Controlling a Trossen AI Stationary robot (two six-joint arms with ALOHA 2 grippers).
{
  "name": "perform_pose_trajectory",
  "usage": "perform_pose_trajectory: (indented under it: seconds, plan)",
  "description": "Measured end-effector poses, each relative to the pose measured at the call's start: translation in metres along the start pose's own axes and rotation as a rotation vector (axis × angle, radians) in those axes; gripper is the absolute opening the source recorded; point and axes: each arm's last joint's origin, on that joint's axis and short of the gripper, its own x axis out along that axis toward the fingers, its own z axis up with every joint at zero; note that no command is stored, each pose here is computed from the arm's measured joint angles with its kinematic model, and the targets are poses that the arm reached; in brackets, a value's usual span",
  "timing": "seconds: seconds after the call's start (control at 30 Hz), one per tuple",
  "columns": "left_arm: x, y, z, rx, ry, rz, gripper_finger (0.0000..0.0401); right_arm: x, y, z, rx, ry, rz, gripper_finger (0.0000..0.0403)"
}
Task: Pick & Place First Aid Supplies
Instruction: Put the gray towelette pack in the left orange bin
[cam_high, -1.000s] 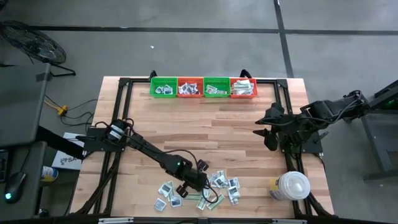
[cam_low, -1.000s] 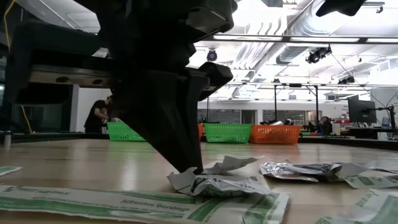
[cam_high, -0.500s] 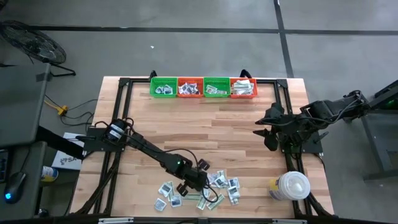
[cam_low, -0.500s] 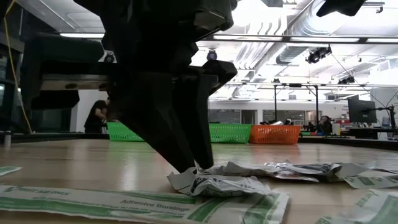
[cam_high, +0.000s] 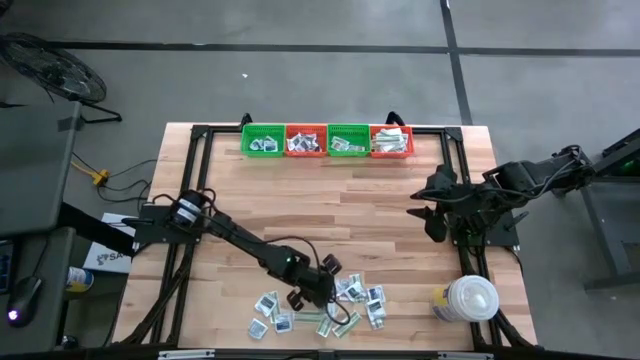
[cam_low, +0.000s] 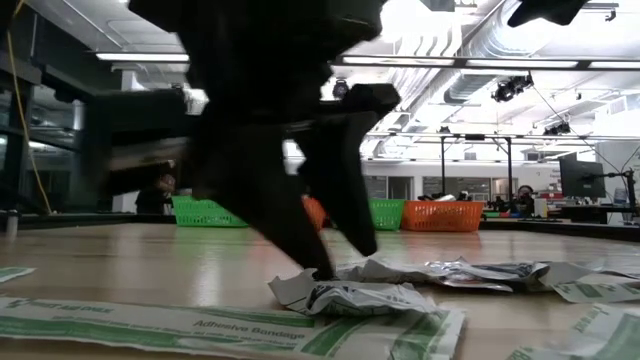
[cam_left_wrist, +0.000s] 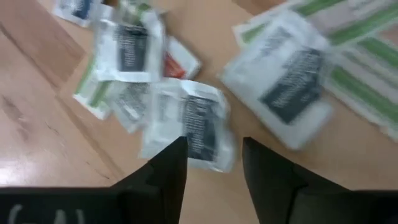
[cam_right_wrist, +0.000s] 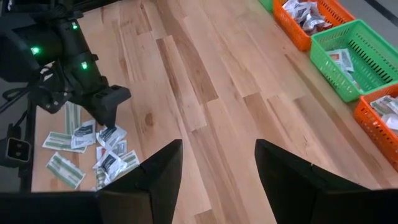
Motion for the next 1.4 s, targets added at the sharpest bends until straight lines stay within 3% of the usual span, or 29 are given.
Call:
perform_pose_trajectory:
  seconds: [0.23,0.53,0.67,0.97,1.4]
  plan:
    - [0.01,0.021,-0.005,-0.021,0.008,-0.009,0.0147,0.0,0.0,0.0,0.0,-0.004,-0.006,0.0195]
    - [0.033,0.012,-0.016,0.004,0.032,-0.113,0.0143,0.0,0.0,0.0,0.001,-0.007,-0.009,0.0195]
    - [0.036,0.011,-0.016,0.002,0.024,-0.117,0.0115,0.0,0.0,0.0,0.011,-0.007,-0.009,0.0195]
    - [0.038,0.015,-0.026,-0.024,0.039,-0.138,0.0008,0.0,0.0,0.0,0.012,-0.007,-0.009,0.0195]
    - [0.034,0.014,-0.028,-0.098,0.034,-0.14,0.0001,0.0,0.0,0.0,0.016,-0.007,-0.009,0.0195]
